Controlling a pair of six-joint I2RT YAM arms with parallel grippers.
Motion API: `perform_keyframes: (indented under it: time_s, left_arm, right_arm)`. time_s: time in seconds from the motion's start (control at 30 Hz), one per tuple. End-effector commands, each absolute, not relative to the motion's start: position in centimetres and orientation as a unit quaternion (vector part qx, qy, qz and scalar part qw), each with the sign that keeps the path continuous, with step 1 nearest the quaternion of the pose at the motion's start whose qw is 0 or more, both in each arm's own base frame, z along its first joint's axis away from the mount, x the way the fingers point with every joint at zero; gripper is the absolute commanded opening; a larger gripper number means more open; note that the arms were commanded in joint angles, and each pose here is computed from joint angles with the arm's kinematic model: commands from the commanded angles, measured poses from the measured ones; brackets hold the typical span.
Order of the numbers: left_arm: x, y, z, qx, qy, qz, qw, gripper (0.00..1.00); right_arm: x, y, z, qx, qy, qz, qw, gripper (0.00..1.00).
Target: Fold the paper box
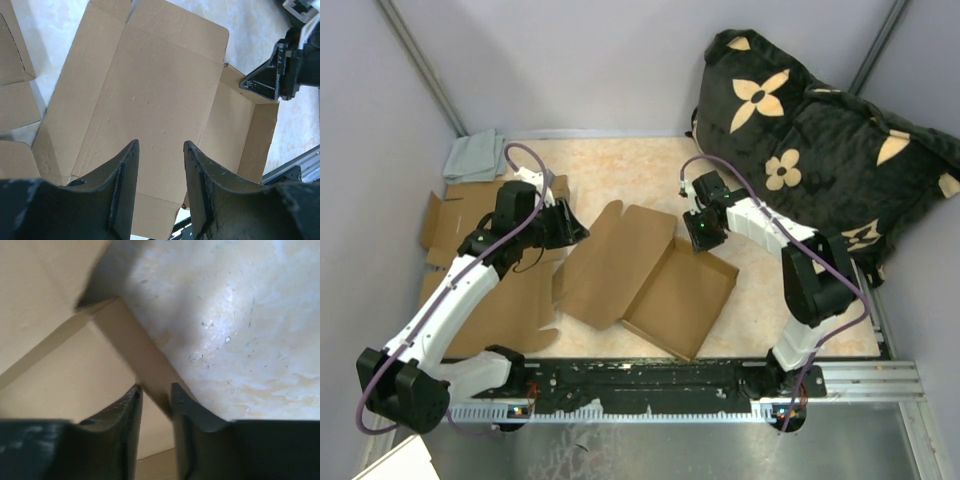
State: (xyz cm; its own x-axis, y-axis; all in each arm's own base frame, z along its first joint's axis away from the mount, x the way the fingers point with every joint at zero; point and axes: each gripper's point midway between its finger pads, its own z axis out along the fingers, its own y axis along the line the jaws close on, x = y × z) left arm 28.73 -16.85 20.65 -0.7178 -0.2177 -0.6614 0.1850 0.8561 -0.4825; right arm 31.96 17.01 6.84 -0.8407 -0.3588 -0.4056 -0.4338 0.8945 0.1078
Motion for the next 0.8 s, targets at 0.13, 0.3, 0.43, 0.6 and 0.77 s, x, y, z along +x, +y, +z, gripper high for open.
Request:
perform_keyframes:
  time_s: [0.13, 0.3, 0.43, 0.6, 0.77]
  left_arm:
    - [28.3, -16.7, 20.6, -0.033, 0.889, -0.272, 0.367, 0.50]
    - [28.8, -17.6, 19.1, -0.054, 0.898, -0.282, 0.333, 0.50]
    - [30.4, -18.3, 17.4, -0.066, 0.904, -0.285, 0.313, 0.50]
    - [32.4, -19.8, 14.9, -0.056, 0.917, -0.290, 0.267, 0.50]
    - [32.3, -19.8, 11.6, -0.041, 0.943, -0.259, 0.205, 0.48]
  right_arm:
    - [33.5, 13.5, 5.9, -0.081, 0.978, 0.008, 0.190, 0.09]
    - [32.2, 12.3, 6.4, -0.045, 0.980, 0.001, 0.195, 0.04]
    - [28.9, 11.6, 6.6, -0.025, 0.983, -0.002, 0.182, 0.02]
    - [25.4, 10.3, 5.8, 0.002, 0.985, 0.001, 0.175, 0.00]
    - [23.5, 8.6, 5.7, 0.017, 0.985, -0.027, 0.171, 0.00]
